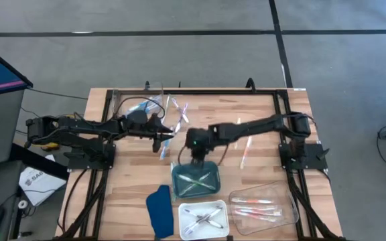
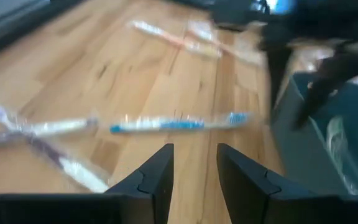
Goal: Pick & Place Toothbrushes
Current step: Put the orange toothbrush into the bottom transparent bin
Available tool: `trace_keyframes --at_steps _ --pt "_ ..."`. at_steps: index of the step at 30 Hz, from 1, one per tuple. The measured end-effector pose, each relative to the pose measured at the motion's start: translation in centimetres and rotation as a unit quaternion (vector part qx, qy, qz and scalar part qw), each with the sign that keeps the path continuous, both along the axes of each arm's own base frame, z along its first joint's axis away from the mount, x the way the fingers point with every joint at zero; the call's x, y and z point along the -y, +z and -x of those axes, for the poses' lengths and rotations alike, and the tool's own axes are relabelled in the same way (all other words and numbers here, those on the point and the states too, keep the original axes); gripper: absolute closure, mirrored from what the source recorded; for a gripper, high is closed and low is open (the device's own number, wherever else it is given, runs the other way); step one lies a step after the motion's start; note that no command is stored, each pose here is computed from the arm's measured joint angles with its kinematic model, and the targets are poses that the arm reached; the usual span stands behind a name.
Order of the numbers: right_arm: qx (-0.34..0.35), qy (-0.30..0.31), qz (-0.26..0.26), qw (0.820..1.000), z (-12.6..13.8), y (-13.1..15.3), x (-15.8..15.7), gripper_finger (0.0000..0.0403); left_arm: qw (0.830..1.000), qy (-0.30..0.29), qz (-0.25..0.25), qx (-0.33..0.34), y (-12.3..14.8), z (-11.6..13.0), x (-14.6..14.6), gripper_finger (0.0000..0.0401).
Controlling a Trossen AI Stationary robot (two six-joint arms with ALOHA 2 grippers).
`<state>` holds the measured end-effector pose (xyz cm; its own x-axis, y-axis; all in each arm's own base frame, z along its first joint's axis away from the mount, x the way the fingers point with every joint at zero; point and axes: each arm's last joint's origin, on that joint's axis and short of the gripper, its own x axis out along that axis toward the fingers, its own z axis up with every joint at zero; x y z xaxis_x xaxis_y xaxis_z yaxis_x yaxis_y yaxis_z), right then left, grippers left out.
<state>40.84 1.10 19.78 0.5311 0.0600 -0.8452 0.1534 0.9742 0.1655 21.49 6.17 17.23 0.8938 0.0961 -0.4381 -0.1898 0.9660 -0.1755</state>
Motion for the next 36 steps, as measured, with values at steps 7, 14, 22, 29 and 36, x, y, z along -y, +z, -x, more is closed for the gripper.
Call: trace_keyframes --at_steps 7,14,22,29,36 --pt "0.121 0.042 -0.004 0.992 1.9 2.3 -2.9 0.0305 1.000 -0.002 0.003 -0.010 -0.2 0.0 0.2 0.0286" --pt "0.172 -0.027 0.021 0.984 7.0 5.6 -2.2 0.0305 1.000 -0.006 0.004 -0.012 -0.2 0.0 0.5 0.0286" --pt "0.147 -0.190 0.038 0.970 12.6 5.8 -0.3 0.0305 1.000 -0.005 0.003 -0.008 -0.1 -0.1 0.5 0.0286" --pt "0.050 -0.308 0.015 0.950 15.0 3.7 2.1 0.0305 1.000 -0.005 0.001 -0.001 0.0 -0.1 0.5 0.0286" --pt "-0.038 -0.451 -0.014 0.891 16.3 2.1 4.4 0.0305 1.000 -0.005 0.000 0.002 0.0 -0.2 0.4 0.0286"
